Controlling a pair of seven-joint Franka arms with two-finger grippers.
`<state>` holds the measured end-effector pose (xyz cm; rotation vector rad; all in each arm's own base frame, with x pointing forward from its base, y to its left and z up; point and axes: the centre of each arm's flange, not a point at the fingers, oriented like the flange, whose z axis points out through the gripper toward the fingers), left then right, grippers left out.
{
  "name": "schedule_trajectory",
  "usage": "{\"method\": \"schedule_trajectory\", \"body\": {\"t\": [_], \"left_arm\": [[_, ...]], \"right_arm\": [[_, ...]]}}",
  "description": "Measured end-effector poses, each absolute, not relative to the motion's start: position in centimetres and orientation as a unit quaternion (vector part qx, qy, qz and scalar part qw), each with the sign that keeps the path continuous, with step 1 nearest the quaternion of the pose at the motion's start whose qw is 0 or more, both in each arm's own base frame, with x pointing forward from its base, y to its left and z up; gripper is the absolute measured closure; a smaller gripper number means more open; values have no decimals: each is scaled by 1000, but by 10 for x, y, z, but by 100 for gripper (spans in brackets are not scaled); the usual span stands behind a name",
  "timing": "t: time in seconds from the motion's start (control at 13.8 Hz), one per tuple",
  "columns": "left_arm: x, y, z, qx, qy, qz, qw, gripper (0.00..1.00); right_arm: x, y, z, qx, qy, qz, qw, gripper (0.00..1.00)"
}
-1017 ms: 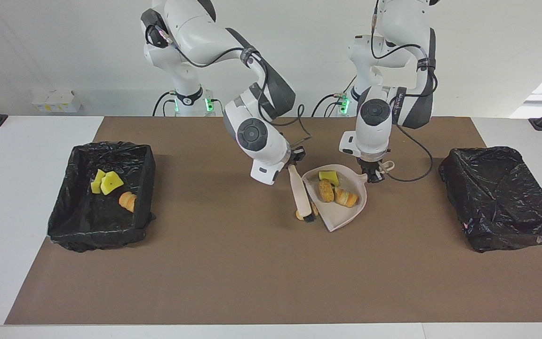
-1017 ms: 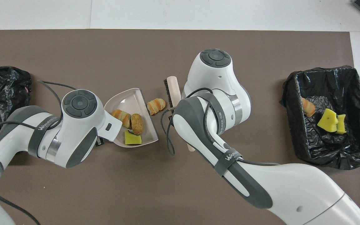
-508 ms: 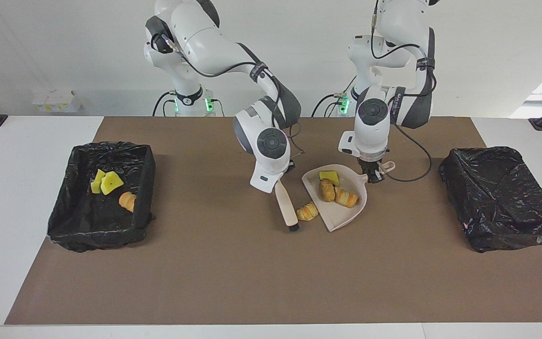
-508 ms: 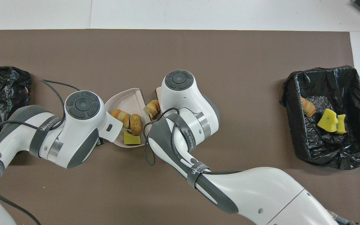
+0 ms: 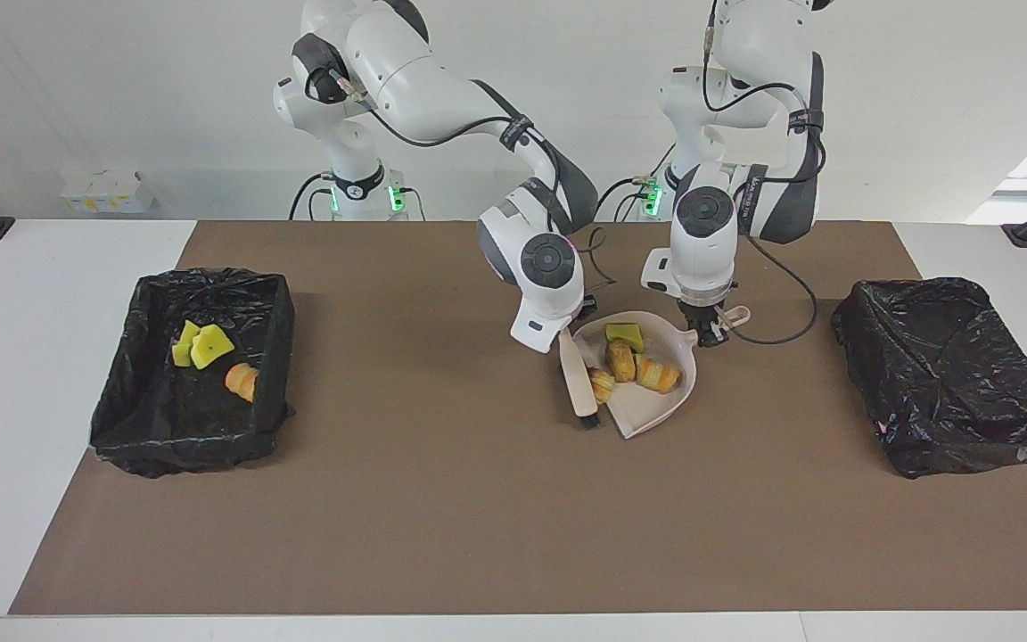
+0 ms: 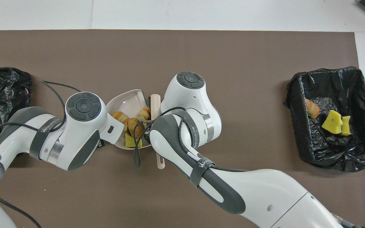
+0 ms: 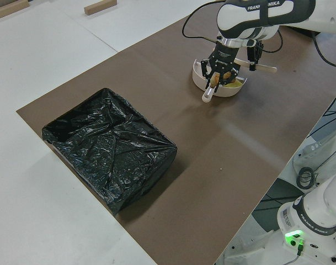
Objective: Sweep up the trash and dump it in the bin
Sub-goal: 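Sweep the last crumbs into the dustpan with the right gripper, then push the crumbs deeper into the dustpan with the brush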
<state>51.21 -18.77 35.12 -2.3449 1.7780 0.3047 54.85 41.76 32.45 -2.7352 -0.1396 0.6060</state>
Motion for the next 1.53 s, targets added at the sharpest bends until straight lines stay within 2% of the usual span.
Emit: {"method": "schedule_trajectory", "body": {"t": [0.22, 0.51, 0.94, 1.16, 1.53], "left_arm": [[518, -177, 351, -786, 603, 98, 90, 68], [524, -164, 352, -773, 621, 96, 86, 68], [524, -164, 352, -768, 627, 96, 86, 68], [525, -163, 352, -768, 628, 95, 86, 68], [533, -145, 354, -769, 627, 87, 86, 68]], "right_arm": [[551, 401, 320, -959, -37, 228, 163, 74], [506, 442, 321, -961, -30, 223, 160, 74], [471, 484, 339, -963, -8, 211, 166, 74], [472, 480, 353, -964, 10, 209, 165, 74], [492, 439, 377, -960, 70, 232, 141, 74]]}}
